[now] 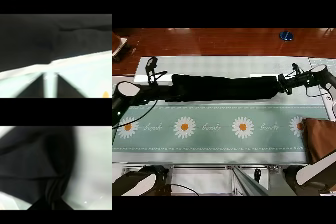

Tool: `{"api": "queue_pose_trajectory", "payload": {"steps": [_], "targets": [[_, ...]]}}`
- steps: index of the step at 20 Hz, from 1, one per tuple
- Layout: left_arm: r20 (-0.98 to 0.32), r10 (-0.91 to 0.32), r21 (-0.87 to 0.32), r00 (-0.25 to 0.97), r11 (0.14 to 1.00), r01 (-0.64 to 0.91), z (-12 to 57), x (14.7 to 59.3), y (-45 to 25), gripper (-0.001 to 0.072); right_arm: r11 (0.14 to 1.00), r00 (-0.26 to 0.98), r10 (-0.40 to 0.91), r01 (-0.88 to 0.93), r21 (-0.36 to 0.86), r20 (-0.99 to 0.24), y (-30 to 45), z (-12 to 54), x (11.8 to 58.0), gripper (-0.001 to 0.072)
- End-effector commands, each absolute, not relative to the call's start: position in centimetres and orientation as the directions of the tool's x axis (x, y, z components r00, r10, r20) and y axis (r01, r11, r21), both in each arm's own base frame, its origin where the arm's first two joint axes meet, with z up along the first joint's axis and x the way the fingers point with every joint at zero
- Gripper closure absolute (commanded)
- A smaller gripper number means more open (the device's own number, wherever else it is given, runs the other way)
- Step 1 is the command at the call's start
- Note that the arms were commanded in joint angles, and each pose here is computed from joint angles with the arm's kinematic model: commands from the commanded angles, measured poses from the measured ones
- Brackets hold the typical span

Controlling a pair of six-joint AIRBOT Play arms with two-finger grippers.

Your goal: Fold the shirts.

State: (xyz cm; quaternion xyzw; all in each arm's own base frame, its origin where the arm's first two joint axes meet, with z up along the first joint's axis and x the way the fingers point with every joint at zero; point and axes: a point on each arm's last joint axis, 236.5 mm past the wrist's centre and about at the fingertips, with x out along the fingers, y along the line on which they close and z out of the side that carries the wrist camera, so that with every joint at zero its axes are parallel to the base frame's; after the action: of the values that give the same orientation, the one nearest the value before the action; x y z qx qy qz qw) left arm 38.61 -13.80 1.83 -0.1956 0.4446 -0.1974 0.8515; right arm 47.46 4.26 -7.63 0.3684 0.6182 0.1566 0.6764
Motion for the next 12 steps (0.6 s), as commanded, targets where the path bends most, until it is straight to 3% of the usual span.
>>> {"api": "queue_pose_trajectory", "payload": {"steps": [1, 3, 6, 12], "targets": [[-0.626, -0.546, -0.55, 0.557, 0.815, 0.181, 3.1, 39.1, -16.2, 0.0683, 0.787, 0.193, 0.579, 0.12, 0.605, -0.792, 2.8, -3.1, 46.2, 0.0689], [-0.594, -0.572, -0.59, 0.566, 0.788, 0.176, 3.8, 39.2, -17.5, 0.0683, 0.883, 0.217, 0.44, 0.071, 0.464, -0.871, 0.4, 0.3, 43.3, 0.0689], [-0.58, -0.609, -0.623, 0.542, 0.759, 0.186, 3.3, 38.8, -20.7, 0.0683, 0.93, 0.343, 0.331, 0.038, 0.365, -0.879, -0.3, 5.8, 37.9, 0.0689], [-0.622, -0.726, -0.661, 0.294, 0.688, 0.299, -0.3, 37.1, -33.6, 0.0684, 0.923, 0.516, 0.329, 0.002, 0.386, -0.791, 3.5, 12.1, 27.8, 0.0689]]}}
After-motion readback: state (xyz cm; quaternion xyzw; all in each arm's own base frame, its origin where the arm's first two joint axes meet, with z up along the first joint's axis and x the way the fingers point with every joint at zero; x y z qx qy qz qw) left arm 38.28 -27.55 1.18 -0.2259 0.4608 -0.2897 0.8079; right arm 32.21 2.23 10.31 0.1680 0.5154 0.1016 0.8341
